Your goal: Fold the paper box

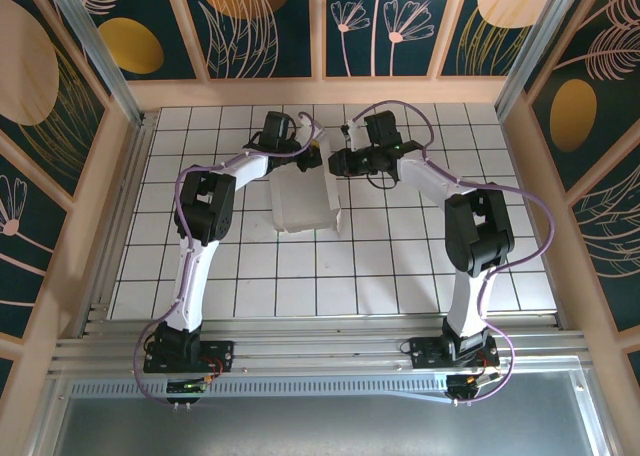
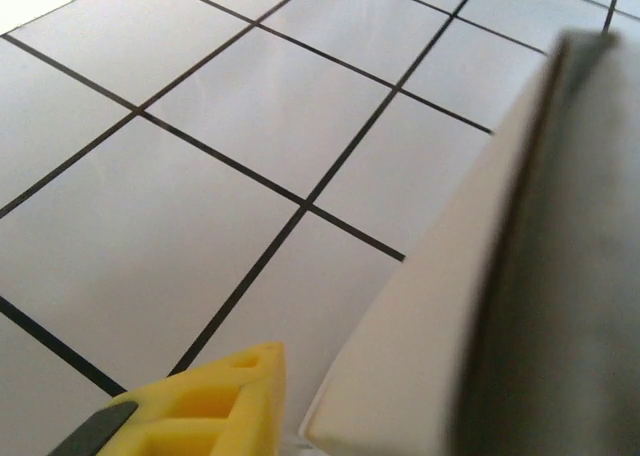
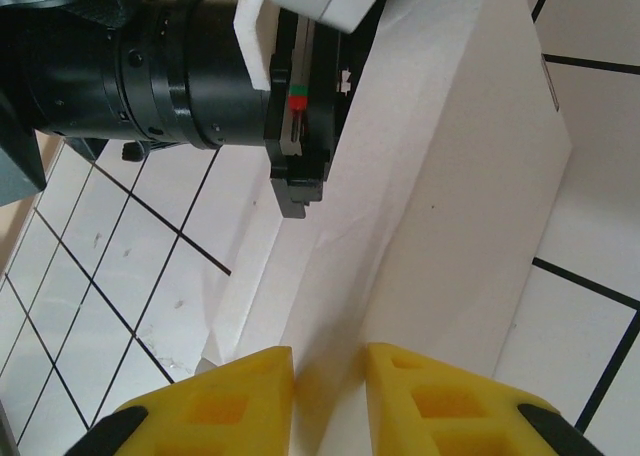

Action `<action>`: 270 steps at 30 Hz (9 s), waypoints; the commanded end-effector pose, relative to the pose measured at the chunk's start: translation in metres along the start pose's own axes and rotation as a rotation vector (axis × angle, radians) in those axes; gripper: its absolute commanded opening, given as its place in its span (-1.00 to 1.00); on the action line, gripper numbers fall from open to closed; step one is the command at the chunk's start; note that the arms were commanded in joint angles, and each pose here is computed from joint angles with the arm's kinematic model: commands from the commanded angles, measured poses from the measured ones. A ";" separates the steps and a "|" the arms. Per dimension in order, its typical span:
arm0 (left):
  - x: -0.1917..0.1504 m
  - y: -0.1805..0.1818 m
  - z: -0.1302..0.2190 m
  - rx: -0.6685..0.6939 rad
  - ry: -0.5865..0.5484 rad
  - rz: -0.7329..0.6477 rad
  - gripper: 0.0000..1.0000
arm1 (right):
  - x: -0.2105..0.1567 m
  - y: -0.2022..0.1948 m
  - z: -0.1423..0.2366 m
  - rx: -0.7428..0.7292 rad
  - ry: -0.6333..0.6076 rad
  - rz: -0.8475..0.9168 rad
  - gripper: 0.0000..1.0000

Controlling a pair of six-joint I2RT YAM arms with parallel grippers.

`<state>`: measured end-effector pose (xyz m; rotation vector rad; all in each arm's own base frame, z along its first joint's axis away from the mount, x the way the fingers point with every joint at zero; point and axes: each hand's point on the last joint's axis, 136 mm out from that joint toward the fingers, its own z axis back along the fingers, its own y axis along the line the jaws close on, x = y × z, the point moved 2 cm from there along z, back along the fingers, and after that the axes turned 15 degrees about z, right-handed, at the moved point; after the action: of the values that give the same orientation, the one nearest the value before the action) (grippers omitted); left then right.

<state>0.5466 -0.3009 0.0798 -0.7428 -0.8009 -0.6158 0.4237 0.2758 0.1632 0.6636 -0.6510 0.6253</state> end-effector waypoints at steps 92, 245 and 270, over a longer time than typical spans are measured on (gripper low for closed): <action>0.045 0.001 0.074 0.114 0.005 0.858 -0.22 | 0.003 -0.095 0.062 -0.252 -0.269 -0.315 -0.32; 0.017 -0.035 0.085 0.115 -0.032 0.848 -0.32 | -0.069 -0.136 0.050 -0.432 -0.292 -0.518 -0.09; 0.022 -0.037 0.086 0.106 -0.034 0.840 -0.31 | -0.065 -0.173 0.004 -0.399 -0.342 -0.516 -0.25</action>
<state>0.5050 -0.2547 0.1478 -0.9090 -0.5052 0.2174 0.4921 0.1395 0.0533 0.4937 -0.8157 -0.1082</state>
